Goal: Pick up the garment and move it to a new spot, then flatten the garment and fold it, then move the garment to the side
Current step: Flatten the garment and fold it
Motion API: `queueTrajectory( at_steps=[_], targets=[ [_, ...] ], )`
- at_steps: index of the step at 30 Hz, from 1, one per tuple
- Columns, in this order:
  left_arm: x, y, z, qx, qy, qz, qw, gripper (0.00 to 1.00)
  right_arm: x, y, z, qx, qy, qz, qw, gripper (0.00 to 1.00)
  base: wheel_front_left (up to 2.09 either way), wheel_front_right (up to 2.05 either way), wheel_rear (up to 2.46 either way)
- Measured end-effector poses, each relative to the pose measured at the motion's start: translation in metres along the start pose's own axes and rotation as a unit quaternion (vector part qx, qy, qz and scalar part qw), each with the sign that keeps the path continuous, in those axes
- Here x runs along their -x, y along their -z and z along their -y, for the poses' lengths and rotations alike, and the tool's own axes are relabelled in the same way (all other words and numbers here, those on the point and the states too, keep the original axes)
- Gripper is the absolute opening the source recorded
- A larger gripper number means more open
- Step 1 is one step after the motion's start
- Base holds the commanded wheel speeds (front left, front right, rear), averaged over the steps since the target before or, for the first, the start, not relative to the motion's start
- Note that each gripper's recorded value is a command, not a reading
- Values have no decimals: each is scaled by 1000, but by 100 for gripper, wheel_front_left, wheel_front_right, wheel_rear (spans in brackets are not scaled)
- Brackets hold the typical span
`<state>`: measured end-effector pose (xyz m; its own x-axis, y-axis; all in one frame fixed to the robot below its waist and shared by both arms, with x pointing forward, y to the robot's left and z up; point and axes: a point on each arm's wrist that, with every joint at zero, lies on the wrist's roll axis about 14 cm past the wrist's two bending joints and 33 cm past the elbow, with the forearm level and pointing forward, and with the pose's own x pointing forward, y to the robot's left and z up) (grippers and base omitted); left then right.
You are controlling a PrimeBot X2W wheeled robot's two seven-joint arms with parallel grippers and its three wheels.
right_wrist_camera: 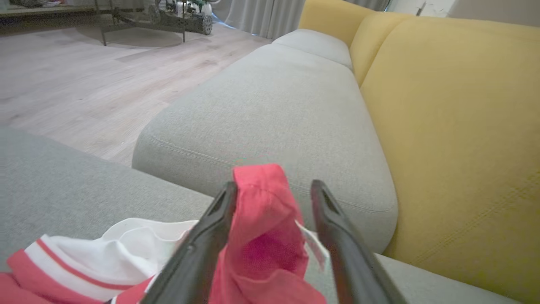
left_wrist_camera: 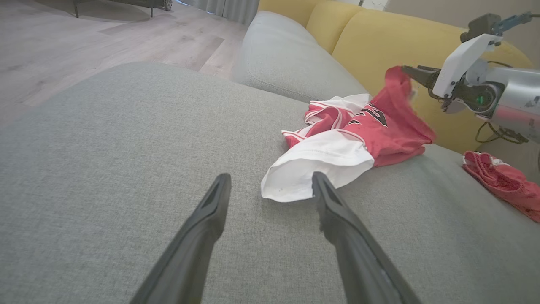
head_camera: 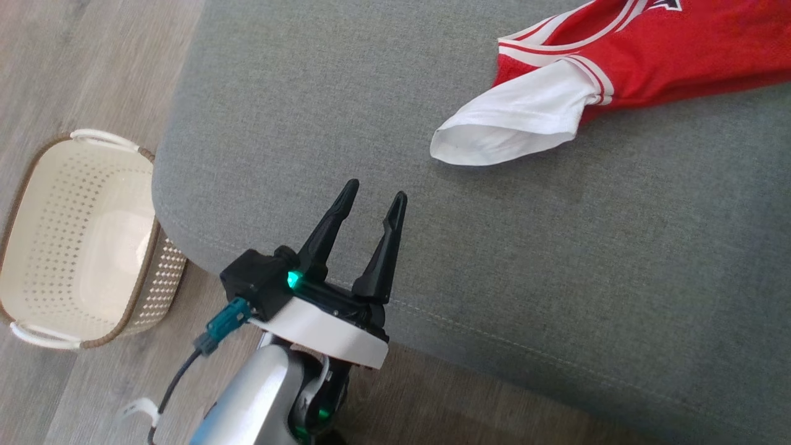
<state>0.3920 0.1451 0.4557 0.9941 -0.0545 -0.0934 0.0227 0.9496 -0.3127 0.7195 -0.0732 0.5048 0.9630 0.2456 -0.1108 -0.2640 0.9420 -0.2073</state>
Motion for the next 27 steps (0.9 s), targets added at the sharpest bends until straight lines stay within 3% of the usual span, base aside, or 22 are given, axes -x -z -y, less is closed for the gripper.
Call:
queueTrajectory(
  at_steps=[7,19,27],
  targets=[
    [-3,-3,6,2,11,5,1000,100,8,0,6,-1,2,0,1000,100,0,0,0],
    [-4,-34,15,-9,25,55,998,100,55,-68,8,-63,17,105,992,100,0,0,0],
    [4,-47,26,-16,40,78,996,100,139,-26,11,-126,32,112,985,100,0,0,0]
  ],
)
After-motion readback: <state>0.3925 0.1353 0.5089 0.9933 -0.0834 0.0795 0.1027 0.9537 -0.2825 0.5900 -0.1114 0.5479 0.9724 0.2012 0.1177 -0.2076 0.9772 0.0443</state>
